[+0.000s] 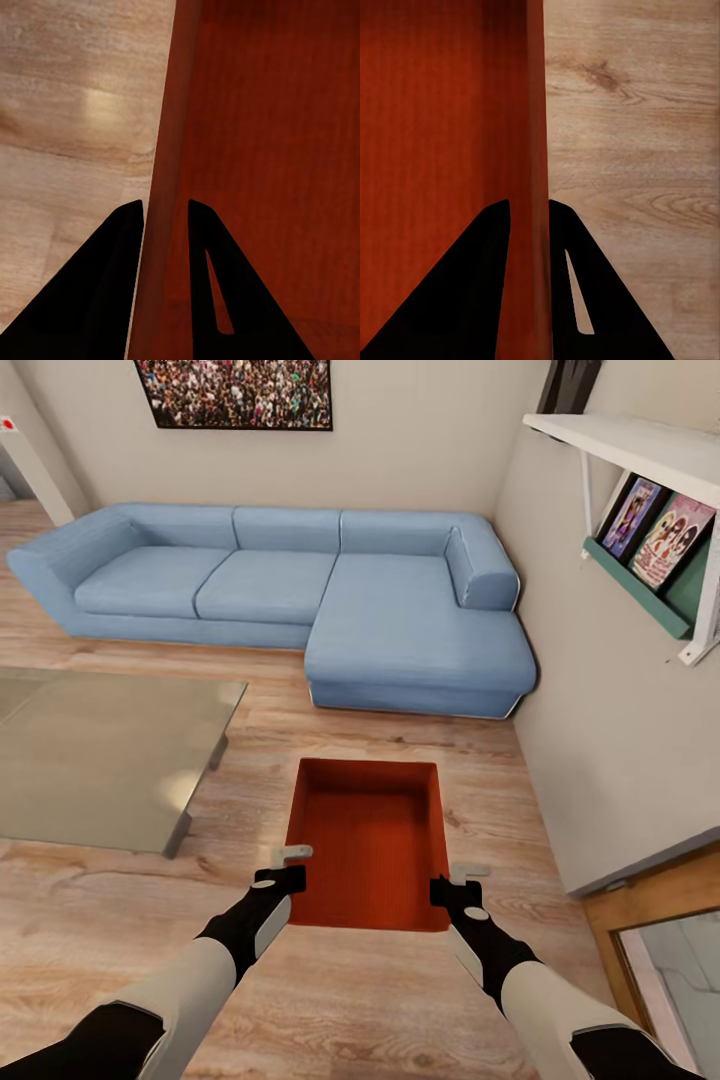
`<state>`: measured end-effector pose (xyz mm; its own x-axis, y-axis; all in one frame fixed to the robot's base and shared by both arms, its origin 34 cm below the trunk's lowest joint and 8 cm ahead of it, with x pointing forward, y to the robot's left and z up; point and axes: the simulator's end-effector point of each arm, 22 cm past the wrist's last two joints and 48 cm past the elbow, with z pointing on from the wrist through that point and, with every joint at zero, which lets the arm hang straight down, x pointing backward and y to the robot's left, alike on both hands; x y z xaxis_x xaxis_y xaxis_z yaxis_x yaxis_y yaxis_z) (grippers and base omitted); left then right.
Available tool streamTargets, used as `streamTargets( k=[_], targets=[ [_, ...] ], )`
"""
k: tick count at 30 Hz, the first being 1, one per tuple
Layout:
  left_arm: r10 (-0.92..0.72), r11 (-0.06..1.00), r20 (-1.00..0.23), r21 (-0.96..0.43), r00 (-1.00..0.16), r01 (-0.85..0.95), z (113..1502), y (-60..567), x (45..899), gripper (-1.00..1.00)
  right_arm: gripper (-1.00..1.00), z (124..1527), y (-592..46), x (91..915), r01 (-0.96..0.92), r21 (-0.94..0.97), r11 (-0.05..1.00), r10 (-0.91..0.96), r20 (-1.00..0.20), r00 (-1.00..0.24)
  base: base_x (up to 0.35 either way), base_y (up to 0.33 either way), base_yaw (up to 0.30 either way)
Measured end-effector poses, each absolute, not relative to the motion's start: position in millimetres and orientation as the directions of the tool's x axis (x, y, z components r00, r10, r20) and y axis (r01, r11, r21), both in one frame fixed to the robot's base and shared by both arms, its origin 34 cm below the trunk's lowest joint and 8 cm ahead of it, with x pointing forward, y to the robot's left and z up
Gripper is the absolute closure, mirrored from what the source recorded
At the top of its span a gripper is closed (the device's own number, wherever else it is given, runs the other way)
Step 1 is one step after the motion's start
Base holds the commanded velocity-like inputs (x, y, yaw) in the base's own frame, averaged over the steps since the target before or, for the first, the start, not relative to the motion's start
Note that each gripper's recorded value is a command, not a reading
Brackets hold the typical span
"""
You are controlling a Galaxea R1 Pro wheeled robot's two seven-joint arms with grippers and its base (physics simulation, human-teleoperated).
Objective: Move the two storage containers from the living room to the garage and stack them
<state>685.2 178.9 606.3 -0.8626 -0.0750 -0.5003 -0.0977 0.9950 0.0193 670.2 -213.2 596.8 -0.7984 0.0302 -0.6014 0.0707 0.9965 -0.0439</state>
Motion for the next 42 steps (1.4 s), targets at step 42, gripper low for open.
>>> streamTargets(
  k=[42],
  targets=[
    [-0.078, 0.995, -0.574, 0.002, -0.815, -0.096, 649.1, 180.8, 714.2, 1.0, 1.0, 639.2, -211.3, 699.5, 0.076, -0.034, 0.997, 0.034, -0.67, -0.742, 0.0, 0.0, 0.0]
  ],
)
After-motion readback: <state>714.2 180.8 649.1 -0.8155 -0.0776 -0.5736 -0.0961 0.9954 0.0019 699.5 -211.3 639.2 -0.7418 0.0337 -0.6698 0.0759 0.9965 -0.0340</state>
